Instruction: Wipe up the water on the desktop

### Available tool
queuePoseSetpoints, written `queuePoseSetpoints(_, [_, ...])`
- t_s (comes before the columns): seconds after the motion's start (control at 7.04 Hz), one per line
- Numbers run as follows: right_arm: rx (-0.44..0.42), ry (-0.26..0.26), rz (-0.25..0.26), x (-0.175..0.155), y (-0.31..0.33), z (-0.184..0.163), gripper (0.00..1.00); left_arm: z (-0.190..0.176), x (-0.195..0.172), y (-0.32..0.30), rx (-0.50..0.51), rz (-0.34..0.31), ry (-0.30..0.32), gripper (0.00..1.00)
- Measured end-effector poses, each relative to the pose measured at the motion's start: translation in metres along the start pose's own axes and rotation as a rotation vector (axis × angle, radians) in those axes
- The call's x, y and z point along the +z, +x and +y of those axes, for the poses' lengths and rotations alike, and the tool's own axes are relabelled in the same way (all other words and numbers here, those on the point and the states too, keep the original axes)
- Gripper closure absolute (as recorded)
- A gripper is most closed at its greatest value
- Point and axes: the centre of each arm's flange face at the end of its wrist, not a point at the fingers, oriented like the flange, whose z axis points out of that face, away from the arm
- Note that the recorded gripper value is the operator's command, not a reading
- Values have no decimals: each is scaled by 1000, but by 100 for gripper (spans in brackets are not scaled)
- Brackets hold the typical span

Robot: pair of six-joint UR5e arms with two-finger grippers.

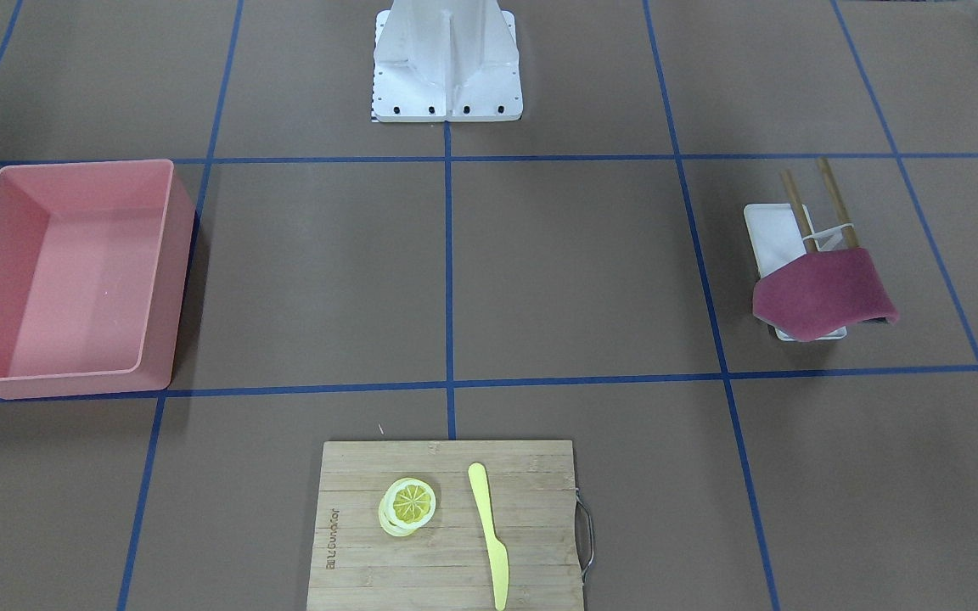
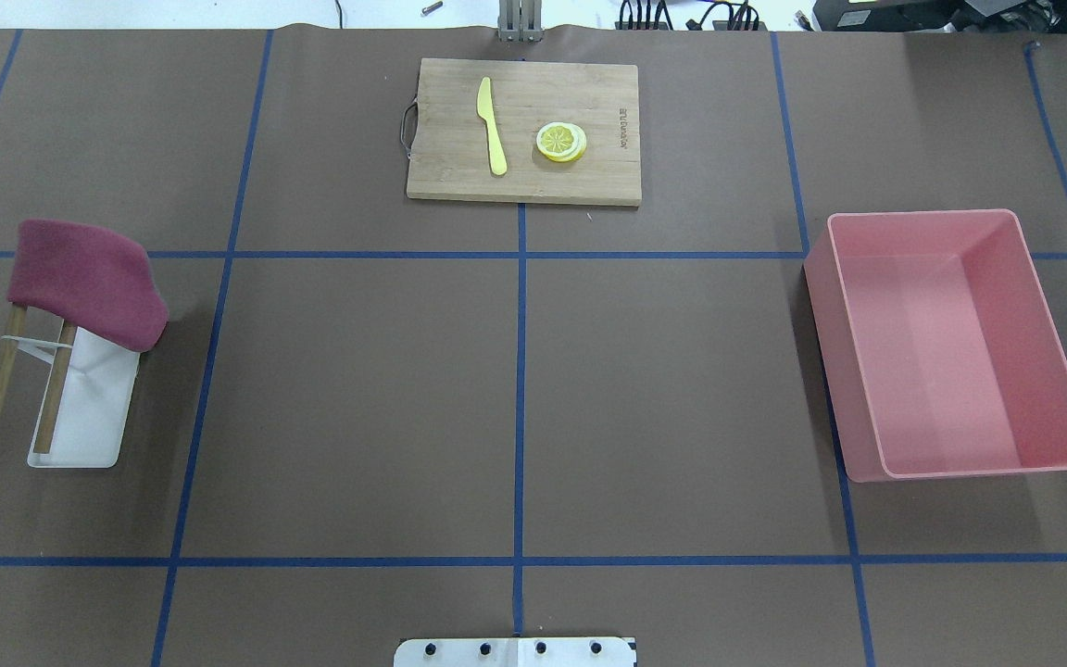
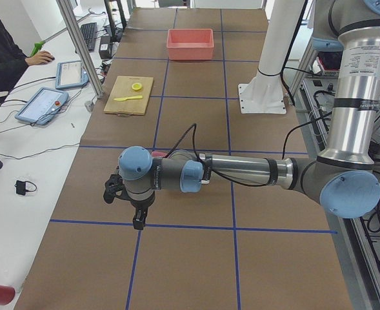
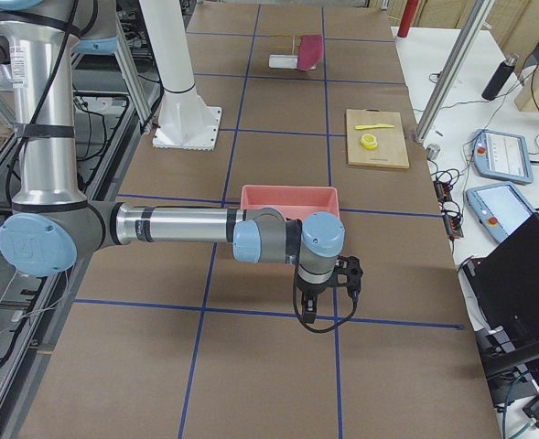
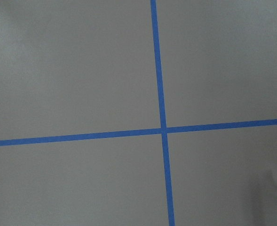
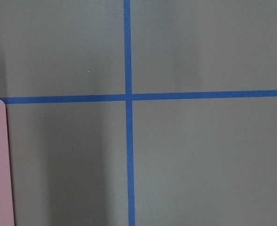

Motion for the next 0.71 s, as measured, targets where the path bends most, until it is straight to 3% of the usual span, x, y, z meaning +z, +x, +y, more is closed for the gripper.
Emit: queuePoseSetpoints(0.71, [-6, 5, -3, -3, -3, -1, 0, -1, 0, 1, -3, 0, 0, 1])
